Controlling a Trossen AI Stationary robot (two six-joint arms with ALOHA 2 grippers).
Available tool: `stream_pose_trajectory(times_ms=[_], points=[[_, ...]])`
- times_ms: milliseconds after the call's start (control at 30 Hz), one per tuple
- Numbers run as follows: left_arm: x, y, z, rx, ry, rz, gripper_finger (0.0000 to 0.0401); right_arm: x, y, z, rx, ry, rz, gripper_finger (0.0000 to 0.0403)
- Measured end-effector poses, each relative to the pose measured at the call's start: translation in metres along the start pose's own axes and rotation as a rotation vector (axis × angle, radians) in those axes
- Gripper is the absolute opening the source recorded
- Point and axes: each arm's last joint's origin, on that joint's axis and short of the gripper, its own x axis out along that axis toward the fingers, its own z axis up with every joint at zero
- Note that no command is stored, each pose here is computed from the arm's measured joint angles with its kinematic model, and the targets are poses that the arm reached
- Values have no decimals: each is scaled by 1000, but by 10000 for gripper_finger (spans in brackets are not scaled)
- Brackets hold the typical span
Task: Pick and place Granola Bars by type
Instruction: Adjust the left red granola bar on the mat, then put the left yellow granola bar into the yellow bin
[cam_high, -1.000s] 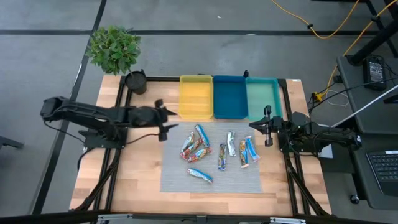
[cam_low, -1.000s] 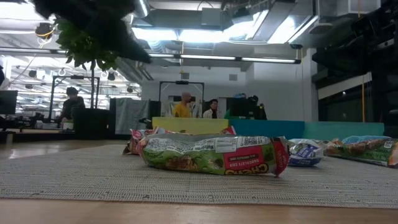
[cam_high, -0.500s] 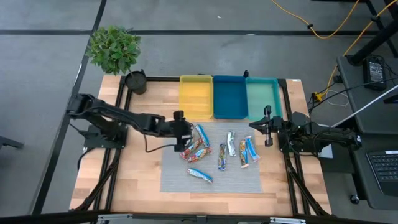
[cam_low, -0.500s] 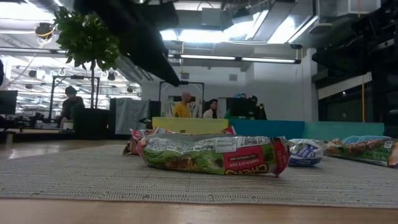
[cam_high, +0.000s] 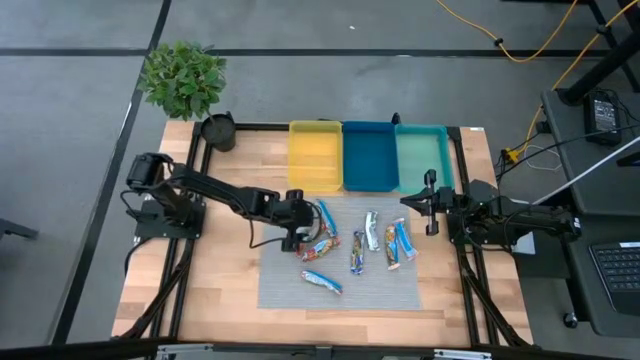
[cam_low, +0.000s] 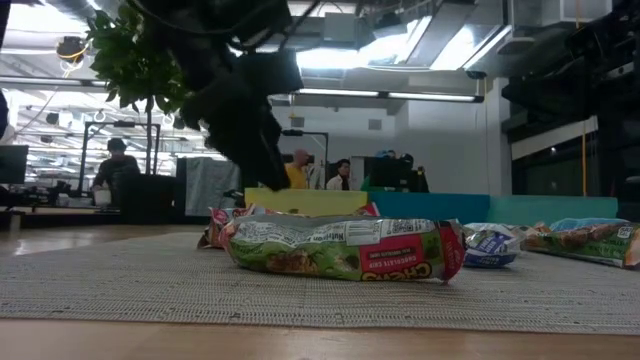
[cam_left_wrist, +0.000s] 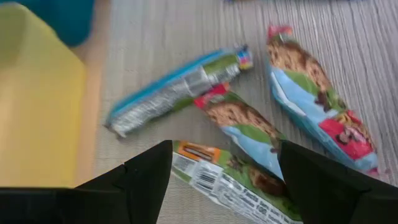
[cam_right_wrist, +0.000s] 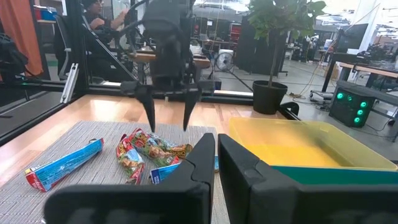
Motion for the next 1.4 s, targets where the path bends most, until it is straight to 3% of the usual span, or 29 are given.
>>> stream_pose_trajectory(times_ms=[267,567,1000,1100,1200,1400], points=[[20,-7,-9,11,67,-58,283,0,0,0,0,0,0,24],[21,-17,-8,32,50,-150,283,0,0,0,0,0,0,24],[7,-30,17,108,32,-179,283,0,0,0,0,0,0,24],[7,-29,14,112,66,-150,283,0,0,0,0,0,0,24],[7,-24,9,102,120,-50,283,0,0,0,0,0,0,24],[7,-11,4,8,183,73,283,0,0,0,0,0,0,24]])
